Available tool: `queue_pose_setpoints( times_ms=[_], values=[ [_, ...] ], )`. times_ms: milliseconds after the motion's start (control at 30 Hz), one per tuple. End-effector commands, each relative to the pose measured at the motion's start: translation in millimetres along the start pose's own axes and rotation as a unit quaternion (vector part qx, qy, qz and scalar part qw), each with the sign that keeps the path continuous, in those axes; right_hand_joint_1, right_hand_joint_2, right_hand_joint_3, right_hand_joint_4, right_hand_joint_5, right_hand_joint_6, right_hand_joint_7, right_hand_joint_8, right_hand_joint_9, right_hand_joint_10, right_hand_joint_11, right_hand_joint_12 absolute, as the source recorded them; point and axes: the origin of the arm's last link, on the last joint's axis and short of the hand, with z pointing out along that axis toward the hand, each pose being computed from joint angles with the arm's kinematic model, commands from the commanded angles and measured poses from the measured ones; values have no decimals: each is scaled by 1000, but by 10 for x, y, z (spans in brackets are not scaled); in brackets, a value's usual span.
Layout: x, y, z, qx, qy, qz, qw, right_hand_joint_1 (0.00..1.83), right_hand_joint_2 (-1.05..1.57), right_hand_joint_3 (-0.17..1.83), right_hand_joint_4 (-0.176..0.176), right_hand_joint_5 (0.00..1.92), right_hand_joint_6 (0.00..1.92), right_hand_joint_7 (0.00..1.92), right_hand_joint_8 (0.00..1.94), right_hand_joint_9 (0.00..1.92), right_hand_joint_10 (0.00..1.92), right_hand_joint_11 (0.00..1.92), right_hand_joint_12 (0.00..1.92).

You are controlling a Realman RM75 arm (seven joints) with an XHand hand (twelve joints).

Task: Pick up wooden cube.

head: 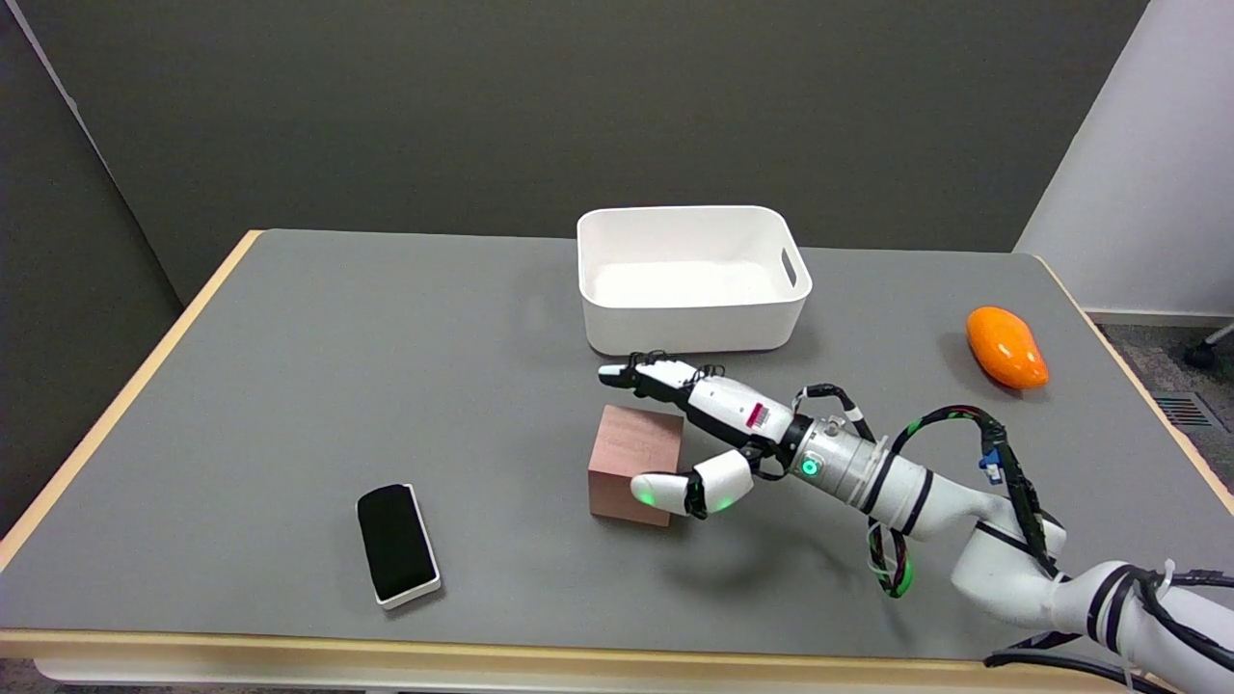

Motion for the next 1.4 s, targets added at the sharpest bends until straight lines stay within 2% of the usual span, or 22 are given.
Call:
queue_pose_setpoints(
  times_ms=[33,233,333,433,533,600,667,733,800,900,933,967,1033,1100,1200,1300,1333,1400],
  values=[
    [-244,-39,-162,-6,-21,19,1000,410,608,752,-153,74,316,86,302,-1,575,-1,956],
    [-327,46,-228,-25,-25,26,999,414,613,743,-152,55,310,62,296,-1,524,-1,933],
    [-358,66,-209,-33,-20,20,999,432,535,896,-149,48,280,44,292,-1,479,-1,905],
    [-393,55,-180,-34,-12,19,999,466,539,899,-146,47,269,44,289,-1,479,-1,899],
    [-424,59,-159,-40,0,34,999,493,546,907,-146,50,262,50,308,-1,530,-1,923],
    [-432,52,-141,-42,15,42,998,567,595,942,-149,59,243,84,356,11,676,-1,1007],
    [-427,51,-135,-43,27,41,998,607,614,933,-147,52,251,144,392,83,727,-1,1080],
    [-416,40,-127,-41,30,31,998,747,677,910,-154,96,332,327,497,279,902,131,1298],
    [-392,38,-121,-40,34,28,998,809,701,906,-154,127,377,402,576,364,985,204,1390],
    [-371,34,-111,-39,37,26,998,908,747,892,-149,196,455,464,972,519,1159,334,1618],
    [-361,32,-105,-38,38,26,998,920,751,893,-148,202,467,458,1031,533,1174,320,1643],
    [-355,34,-105,-38,39,25,998,936,758,892,-148,210,502,453,1108,551,1196,295,1683],
    [-321,37,-103,-38,44,23,998,1013,816,844,-150,242,758,461,1378,620,1290,163,1860],
    [-290,37,-102,-37,49,22,998,1252,1183,364,-168,251,833,547,1727,656,1281,134,1913],
    [-205,30,-93,-33,64,18,997,1269,1135,414,-172,275,1114,586,1692,646,1430,104,1921],
    [-59,33,-84,-32,88,12,996,1271,1120,444,-175,295,1203,591,1697,668,1483,105,1921],
    [-17,31,-82,-31,95,8,995,1082,1443,-56,-172,368,1652,627,1836,707,1500,190,1918],
    [132,17,-74,-29,118,-11,992,1065,1442,-36,-154,363,1693,615,1845,717,1579,217,1912]
  ],
)
